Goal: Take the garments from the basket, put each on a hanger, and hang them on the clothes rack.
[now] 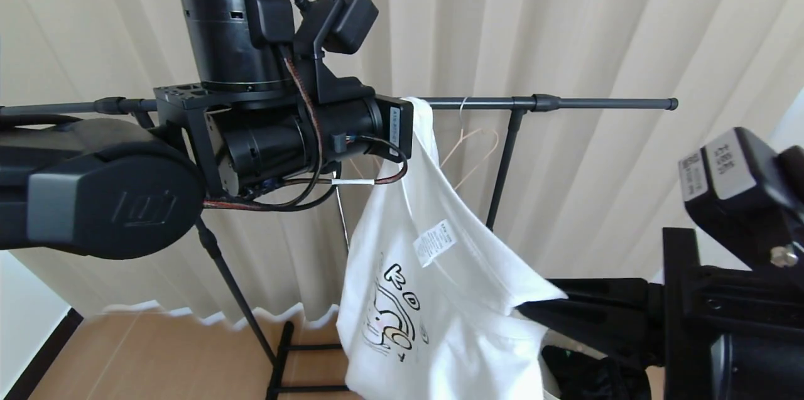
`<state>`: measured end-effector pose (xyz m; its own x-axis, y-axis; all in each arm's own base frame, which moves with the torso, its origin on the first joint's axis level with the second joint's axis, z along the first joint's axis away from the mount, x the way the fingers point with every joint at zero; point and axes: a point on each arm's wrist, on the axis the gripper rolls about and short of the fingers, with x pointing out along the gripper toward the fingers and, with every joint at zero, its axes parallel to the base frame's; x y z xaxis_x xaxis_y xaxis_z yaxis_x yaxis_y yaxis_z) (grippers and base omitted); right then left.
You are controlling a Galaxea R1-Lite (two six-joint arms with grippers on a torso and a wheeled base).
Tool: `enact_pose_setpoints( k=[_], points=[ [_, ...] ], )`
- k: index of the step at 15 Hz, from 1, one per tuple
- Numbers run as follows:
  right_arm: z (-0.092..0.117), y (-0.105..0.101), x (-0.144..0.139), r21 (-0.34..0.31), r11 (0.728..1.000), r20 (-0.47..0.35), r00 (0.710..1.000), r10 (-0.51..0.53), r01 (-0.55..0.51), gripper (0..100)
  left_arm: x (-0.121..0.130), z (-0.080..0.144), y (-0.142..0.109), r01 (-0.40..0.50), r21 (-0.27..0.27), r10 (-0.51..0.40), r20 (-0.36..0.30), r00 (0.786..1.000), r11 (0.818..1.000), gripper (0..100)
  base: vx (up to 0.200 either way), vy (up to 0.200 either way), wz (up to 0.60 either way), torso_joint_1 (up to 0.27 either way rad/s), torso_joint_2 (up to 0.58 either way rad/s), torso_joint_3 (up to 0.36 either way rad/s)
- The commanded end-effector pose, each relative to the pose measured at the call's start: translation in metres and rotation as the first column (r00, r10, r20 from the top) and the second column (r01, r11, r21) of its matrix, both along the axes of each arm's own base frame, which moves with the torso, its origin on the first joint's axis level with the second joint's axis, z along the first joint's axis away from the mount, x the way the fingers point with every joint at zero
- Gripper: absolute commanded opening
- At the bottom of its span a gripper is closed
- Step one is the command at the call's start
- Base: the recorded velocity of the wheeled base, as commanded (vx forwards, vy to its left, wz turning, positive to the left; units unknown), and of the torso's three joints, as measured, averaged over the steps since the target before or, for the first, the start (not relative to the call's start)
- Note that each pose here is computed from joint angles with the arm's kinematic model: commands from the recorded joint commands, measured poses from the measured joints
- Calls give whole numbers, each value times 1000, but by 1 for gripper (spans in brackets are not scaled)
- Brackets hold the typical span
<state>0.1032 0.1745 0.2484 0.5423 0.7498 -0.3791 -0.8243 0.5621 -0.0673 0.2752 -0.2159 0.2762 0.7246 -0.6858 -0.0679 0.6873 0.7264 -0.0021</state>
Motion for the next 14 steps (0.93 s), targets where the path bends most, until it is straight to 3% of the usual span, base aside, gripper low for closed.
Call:
enact_pose_setpoints(
  k=[1, 3, 4, 9, 12, 14],
  points=[
    [-9, 41, -1, 12, 999, -117, 992, 41, -40, 0, 8, -11, -6, 2, 15, -1, -22, 1000, 1000, 0, 0, 0, 0, 0, 0, 0],
    [-8, 45, -1, 27, 999, -132, 990, 41, -37, 0, 9, -12, -7, 2, 17, -1, -23, 1000, 1000, 0, 0, 0, 0, 0, 0, 0],
    [-6, 56, 3, 99, 995, -139, 990, 28, -15, 0, 10, -13, -7, 2, 18, -1, -26, 1000, 1000, 0, 0, 0, 0, 0, 0, 0],
    [-9, 49, 10, 76, 997, -118, 993, -19, 28, 0, 11, -14, -6, -6, 20, 6, -28, 1000, 1000, 0, 0, 0, 0, 0, 0, 0],
    [-8, 11, 34, -98, 987, 13, 991, -131, 131, 0, 16, -11, 9, -79, 30, 80, -32, 996, 996, 0, 0, 0, 0, 0, 0, 0],
    [-8, -5, 49, -140, 969, 60, 979, -197, 204, 0, 16, -13, 17, -142, 80, 148, -69, 987, 987, 0, 0, 0, 0, 0, 0, 0]
  ],
)
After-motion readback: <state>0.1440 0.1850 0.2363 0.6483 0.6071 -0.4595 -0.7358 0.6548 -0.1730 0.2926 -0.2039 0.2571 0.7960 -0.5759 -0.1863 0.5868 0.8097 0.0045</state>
